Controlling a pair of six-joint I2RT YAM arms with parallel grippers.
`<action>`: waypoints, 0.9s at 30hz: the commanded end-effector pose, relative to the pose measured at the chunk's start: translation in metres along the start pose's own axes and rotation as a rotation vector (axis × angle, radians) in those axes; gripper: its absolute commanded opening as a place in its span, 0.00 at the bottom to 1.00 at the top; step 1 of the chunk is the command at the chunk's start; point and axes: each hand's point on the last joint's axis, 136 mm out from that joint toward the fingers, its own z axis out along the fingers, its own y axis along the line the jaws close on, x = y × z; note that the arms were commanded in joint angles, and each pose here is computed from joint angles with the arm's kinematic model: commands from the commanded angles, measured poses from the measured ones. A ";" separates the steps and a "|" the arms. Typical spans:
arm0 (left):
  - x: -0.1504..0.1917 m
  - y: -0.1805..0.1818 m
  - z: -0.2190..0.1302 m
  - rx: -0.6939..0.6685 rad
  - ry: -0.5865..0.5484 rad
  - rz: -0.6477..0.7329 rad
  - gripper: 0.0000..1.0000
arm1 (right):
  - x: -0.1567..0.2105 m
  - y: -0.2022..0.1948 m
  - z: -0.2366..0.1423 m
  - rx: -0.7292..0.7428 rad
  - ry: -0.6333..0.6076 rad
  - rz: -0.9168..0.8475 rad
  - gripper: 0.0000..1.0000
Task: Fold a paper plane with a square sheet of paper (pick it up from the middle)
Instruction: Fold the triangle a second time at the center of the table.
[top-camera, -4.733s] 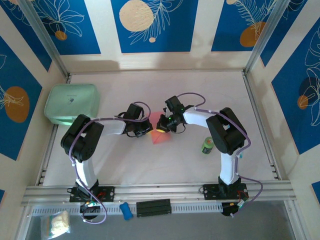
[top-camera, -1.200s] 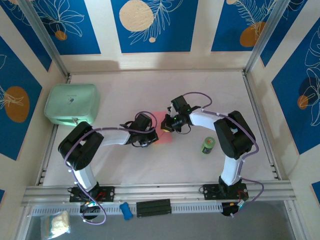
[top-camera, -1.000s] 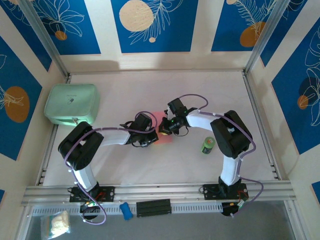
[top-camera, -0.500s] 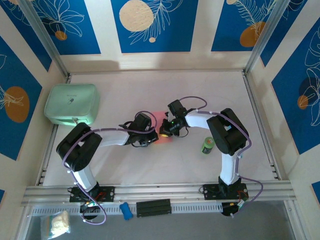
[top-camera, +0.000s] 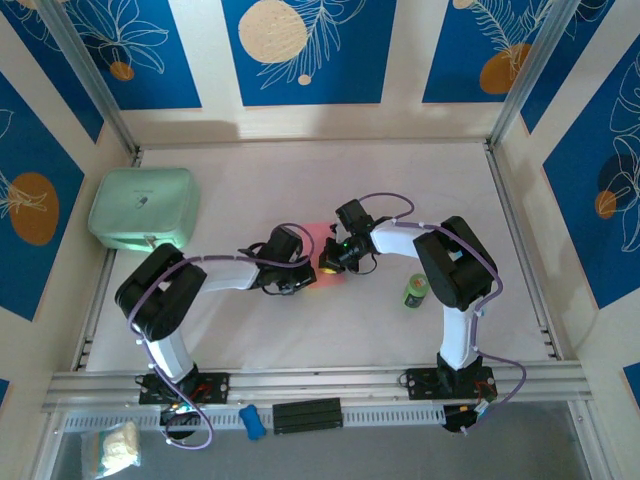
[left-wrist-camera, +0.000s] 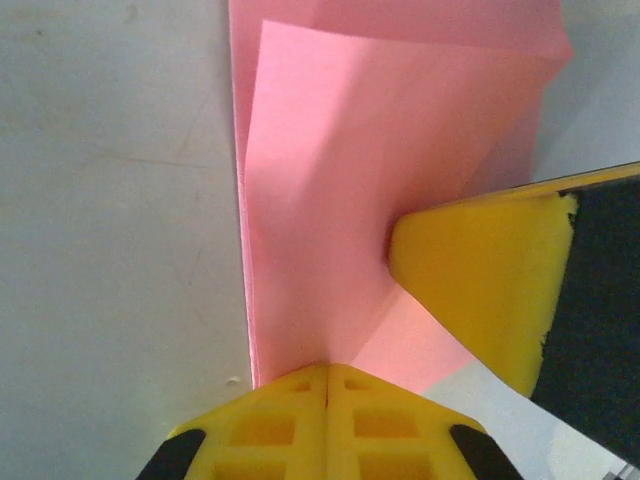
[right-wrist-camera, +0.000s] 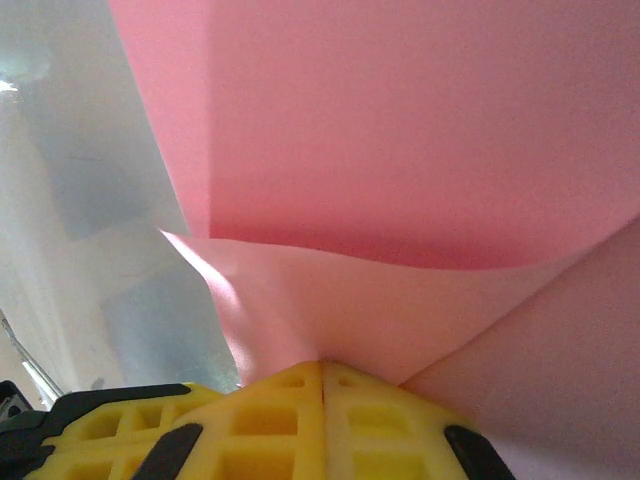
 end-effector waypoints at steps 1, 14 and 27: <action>0.035 0.036 0.001 -0.122 0.150 0.020 0.04 | 0.005 -0.027 0.010 0.078 0.024 0.041 0.02; 0.031 0.034 -0.050 -0.215 0.118 0.181 0.02 | 0.004 -0.032 0.011 0.095 0.026 0.062 0.02; -0.017 -0.016 -0.014 -0.015 -0.060 0.057 0.01 | 0.002 -0.024 0.011 0.063 0.023 0.069 0.01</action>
